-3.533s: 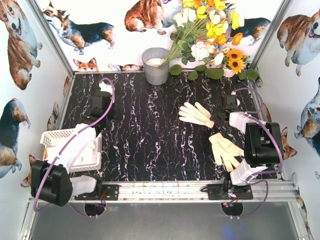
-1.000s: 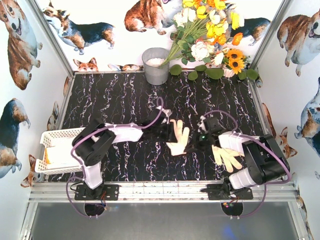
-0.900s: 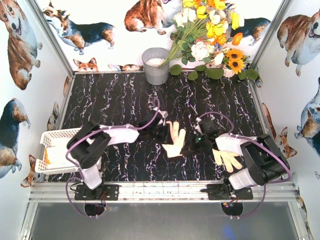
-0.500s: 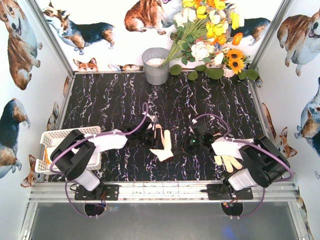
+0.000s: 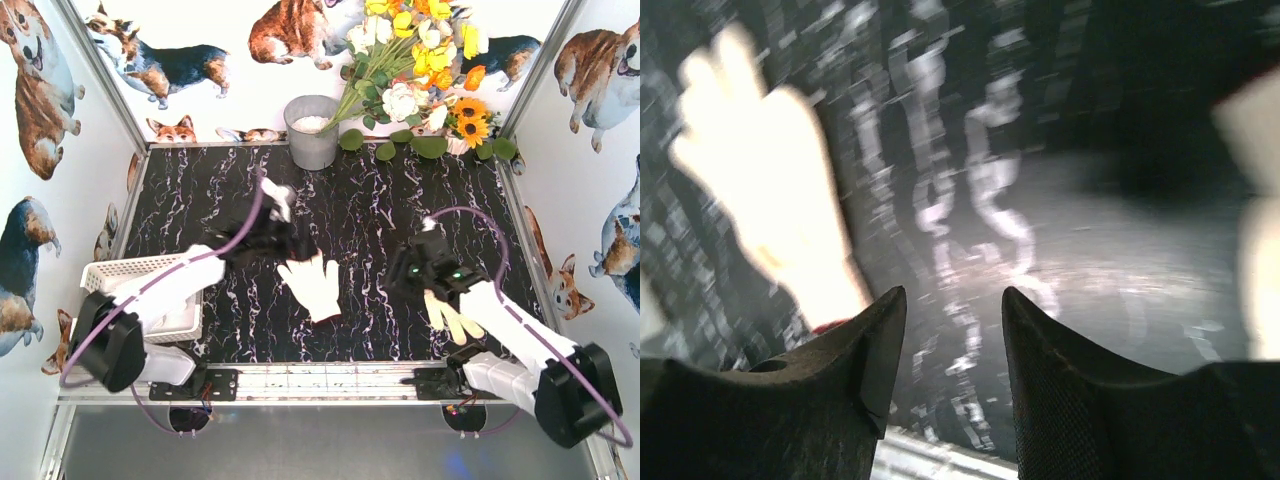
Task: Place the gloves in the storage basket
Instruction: Move the glove to the center of the board.
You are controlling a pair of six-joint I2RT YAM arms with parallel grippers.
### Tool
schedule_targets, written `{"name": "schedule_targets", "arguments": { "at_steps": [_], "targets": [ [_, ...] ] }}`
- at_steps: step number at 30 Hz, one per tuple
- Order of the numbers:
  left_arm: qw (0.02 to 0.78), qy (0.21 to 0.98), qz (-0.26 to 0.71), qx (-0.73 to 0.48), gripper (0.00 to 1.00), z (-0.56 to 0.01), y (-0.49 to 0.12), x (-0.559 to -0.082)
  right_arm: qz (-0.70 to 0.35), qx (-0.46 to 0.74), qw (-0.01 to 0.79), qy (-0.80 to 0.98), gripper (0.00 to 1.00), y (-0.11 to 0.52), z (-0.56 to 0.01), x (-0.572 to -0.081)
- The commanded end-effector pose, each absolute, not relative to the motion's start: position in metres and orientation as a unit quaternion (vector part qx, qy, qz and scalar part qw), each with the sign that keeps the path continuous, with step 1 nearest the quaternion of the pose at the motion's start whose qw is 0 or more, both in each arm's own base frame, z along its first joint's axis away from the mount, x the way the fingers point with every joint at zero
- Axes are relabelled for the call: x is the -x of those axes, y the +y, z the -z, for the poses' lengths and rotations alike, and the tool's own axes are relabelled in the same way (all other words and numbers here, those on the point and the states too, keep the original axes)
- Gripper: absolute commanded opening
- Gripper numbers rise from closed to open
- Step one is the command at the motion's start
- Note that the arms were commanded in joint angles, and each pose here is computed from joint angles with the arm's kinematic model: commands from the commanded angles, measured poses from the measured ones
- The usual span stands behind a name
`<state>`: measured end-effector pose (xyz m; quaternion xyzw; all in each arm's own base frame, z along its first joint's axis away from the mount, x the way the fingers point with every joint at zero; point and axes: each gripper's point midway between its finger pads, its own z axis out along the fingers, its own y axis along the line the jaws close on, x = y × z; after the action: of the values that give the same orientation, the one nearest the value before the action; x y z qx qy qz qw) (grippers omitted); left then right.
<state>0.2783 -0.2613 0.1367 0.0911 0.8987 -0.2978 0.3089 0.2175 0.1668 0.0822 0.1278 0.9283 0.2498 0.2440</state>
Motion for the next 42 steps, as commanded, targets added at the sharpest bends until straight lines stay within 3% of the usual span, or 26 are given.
{"name": "schedule_targets", "arguments": {
  "at_steps": [1, 7, 12, 20, 27, 37, 42],
  "targets": [
    [0.362, 0.897, 0.242, -0.080, 0.88, -0.163, -0.200, -0.304, -0.105, -0.186, 0.252, 0.944, 0.45, 0.089, -0.074, -0.216],
    [0.447, 0.880, 0.157, -0.022, 0.96, -0.192, -0.106, -0.335, 0.024, -0.185, 0.254, 0.949, 0.46, 0.042, -0.081, -0.230],
    [0.470, 0.876, 0.107, 0.019, 0.96, -0.191, -0.055, -0.341, 0.038, -0.177, 0.234, 0.955, 0.44, 0.043, -0.072, -0.254],
    [0.478, 0.875, 0.082, 0.016, 0.96, -0.186, -0.044, -0.337, 0.073, -0.164, 0.203, 0.963, 0.53, 0.038, -0.051, -0.281],
    [0.482, 0.873, 0.075, 0.014, 0.97, -0.190, -0.041, -0.338, 0.058, -0.169, 0.158, 0.971, 0.48, 0.046, -0.026, -0.280],
    [0.481, 0.874, 0.069, 0.014, 0.97, -0.189, -0.039, -0.338, 0.033, -0.146, 0.161, 0.976, 0.11, 0.054, -0.028, -0.284],
    [0.479, 0.875, 0.073, 0.013, 0.97, -0.188, -0.041, -0.339, -0.026, -0.045, 0.211, 0.976, 0.02, 0.080, -0.065, -0.308]
  ]
}}
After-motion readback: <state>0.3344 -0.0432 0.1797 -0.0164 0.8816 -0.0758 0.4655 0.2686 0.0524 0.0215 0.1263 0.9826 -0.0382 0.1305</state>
